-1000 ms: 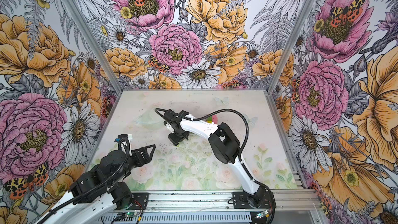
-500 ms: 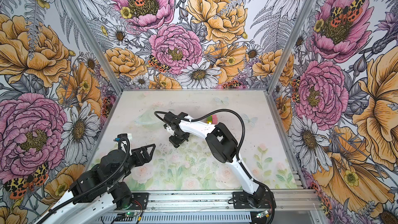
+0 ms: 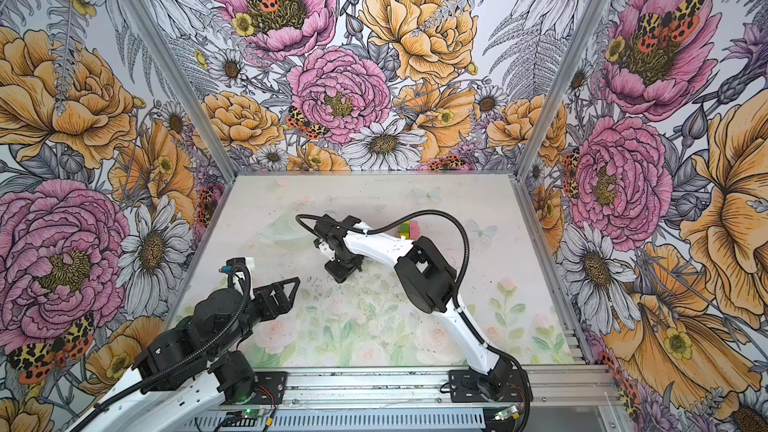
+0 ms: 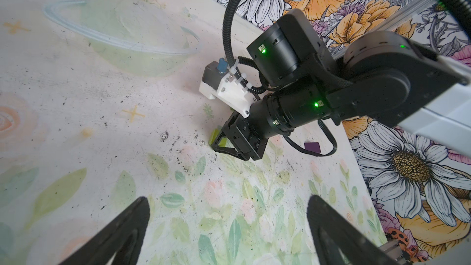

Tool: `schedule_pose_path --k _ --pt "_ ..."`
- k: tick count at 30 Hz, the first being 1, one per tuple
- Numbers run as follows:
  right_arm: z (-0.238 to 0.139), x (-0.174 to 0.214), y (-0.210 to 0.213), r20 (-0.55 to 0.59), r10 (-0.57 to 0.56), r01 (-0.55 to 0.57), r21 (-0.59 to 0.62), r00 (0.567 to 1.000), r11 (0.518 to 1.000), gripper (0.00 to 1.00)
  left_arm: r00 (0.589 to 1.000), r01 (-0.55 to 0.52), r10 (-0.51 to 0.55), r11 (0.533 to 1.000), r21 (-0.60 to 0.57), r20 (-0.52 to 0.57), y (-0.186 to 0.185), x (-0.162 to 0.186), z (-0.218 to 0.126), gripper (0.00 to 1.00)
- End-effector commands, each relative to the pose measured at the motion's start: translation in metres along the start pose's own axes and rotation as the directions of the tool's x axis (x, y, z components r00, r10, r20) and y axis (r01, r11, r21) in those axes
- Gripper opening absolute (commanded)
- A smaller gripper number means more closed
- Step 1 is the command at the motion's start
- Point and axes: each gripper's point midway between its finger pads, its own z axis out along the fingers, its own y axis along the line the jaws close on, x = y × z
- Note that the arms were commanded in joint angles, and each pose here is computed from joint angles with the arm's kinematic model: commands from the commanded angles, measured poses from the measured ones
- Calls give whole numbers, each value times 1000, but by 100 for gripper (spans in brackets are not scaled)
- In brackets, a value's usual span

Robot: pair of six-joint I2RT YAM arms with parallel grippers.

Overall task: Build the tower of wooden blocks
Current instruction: 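Lower the right gripper and close it on the light green cube, then lift the light green cube and carry it toward the wooden stack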

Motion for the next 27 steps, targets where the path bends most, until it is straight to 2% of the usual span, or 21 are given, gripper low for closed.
schedule_pose_path --k 1,8,17,24,27 --pt "3 -3 -2 -3 -11 11 24 1000 1000 44 999 -10 10 1000 2 33 -2 -8 -5 98" --pt "-7 -6 -9 21 17 -18 69 1000 997 36 999 -9 10 1000 -3 33 -1 -8 -4 98" --pt "-54 -15 -18 117 88 -98 85 989 992 33 999 -29 29 1000 -10 41 -5 -15 -5 98" --pt "-104 -11 -40 217 201 -227 104 955 968 33 997 -44 45 999 -11 57 -10 -22 -6 99" --pt "-122 -1 -74 252 292 -331 128 923 935 33 997 -58 58 998 -8 54 -15 -25 -4 99"
